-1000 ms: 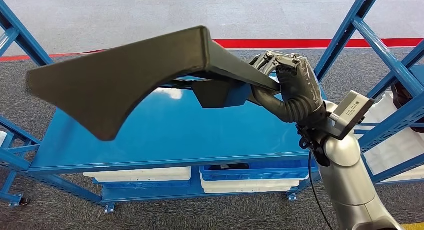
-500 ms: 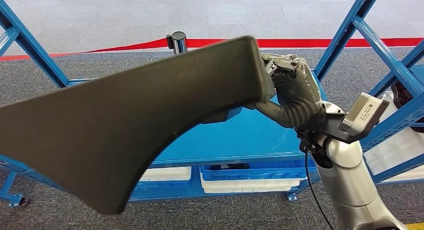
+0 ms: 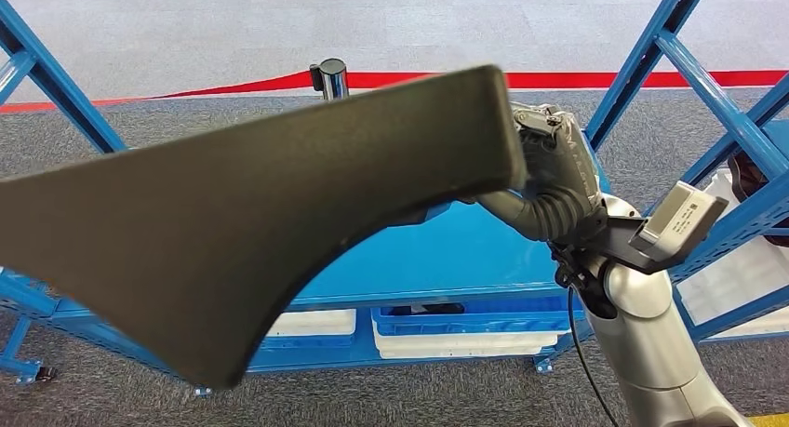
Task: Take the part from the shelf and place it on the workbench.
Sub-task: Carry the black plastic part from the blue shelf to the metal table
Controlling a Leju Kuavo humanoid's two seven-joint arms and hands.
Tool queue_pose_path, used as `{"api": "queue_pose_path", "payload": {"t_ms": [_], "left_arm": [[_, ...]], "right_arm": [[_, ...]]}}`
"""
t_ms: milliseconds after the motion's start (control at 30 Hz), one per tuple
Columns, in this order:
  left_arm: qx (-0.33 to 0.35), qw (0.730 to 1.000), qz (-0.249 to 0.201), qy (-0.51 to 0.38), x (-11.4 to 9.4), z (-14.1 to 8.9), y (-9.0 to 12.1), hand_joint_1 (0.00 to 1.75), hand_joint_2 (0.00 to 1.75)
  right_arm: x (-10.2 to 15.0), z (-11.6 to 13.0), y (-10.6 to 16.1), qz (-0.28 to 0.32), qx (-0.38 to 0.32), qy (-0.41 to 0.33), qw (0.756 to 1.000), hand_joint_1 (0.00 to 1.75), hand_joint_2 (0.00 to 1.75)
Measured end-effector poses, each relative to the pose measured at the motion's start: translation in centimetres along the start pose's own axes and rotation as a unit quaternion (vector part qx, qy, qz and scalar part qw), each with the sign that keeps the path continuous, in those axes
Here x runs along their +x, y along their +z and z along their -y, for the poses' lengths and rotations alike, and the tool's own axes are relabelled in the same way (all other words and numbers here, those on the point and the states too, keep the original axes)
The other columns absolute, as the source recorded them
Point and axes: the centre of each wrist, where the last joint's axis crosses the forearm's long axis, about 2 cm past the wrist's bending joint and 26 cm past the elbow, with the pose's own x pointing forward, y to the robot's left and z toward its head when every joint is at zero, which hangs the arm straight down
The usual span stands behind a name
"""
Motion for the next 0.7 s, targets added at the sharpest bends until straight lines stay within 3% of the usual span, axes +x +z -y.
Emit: {"api": "queue_pose_path", "payload": {"t_ms": [700], "left_arm": [[0.0,1.0,-0.005,0.003,-0.07,-0.02,0.02,0.0,1.75]], "right_arm": [[-0.18,-0.18,0.74,-0.005,-0.008,0.011,1.0,1.75,1.75]]}}
